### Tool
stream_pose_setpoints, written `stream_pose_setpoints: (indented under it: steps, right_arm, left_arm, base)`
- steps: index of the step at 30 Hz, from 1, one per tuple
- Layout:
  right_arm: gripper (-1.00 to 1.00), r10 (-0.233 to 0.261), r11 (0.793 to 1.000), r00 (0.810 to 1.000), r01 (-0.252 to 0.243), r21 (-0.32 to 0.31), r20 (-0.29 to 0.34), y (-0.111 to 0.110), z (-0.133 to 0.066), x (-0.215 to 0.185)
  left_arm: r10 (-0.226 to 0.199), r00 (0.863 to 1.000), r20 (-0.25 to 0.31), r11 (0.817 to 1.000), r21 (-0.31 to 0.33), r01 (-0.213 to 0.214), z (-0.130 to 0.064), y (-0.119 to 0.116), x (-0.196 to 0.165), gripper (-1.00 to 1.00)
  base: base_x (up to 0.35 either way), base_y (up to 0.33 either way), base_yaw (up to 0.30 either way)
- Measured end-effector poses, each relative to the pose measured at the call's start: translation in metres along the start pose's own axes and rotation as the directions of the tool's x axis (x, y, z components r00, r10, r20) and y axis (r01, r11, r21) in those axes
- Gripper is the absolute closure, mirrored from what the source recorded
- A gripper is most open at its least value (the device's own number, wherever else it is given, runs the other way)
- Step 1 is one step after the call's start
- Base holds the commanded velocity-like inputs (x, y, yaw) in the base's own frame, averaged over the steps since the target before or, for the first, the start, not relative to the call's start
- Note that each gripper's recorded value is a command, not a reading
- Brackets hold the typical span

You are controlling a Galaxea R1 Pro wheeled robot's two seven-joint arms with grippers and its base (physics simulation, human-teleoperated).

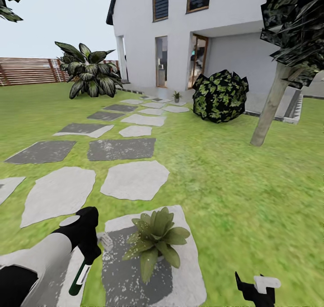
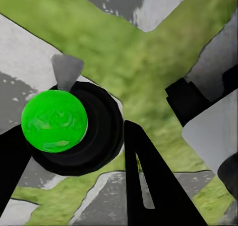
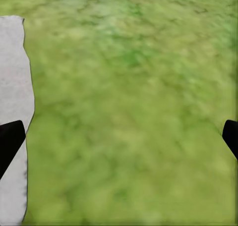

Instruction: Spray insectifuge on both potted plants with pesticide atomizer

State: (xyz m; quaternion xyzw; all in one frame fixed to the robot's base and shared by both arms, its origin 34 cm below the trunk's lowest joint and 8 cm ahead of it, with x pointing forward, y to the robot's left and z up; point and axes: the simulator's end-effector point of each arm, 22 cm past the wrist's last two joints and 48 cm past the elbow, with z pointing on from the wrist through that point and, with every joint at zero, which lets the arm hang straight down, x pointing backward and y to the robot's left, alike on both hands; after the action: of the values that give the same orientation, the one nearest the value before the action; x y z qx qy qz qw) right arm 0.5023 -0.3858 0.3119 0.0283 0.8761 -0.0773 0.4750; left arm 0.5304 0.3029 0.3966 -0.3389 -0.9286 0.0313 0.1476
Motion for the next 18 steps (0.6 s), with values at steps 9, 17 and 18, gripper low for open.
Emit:
stream_pose_setpoints:
  steps: [9, 17, 18]
  right_arm:
    - [-1.00, 0.002, 1.000, 1.000, -0.002, 0.003, 0.000, -0.001, 0.000, 0.000]
    - [-1.00, 0.002, 1.000, 1.000, -0.002, 0.002, 0.000, -0.001, 0.000, 0.000]
    - [-1.00, 0.002, 1.000, 1.000, -0.002, 0.003, 0.000, -0.001, 0.000, 0.000]
  left_arm:
    - [0.051, 0.999, 0.017, 0.999, -0.009, -0.050, -0.014, -0.009, -0.016, 1.00]
    - [0.091, 0.993, -0.073, 0.996, -0.020, -0.092, -0.045, -0.006, -0.012, 1.00]
    - [0.092, 0.993, -0.073, 0.995, -0.021, -0.094, -0.045, -0.006, -0.012, 1.00]
  base:
    - [-0.003, -0.002, 0.053]
    - [0.000, 0.000, 0.270]
    - [0.000, 0.000, 0.276]
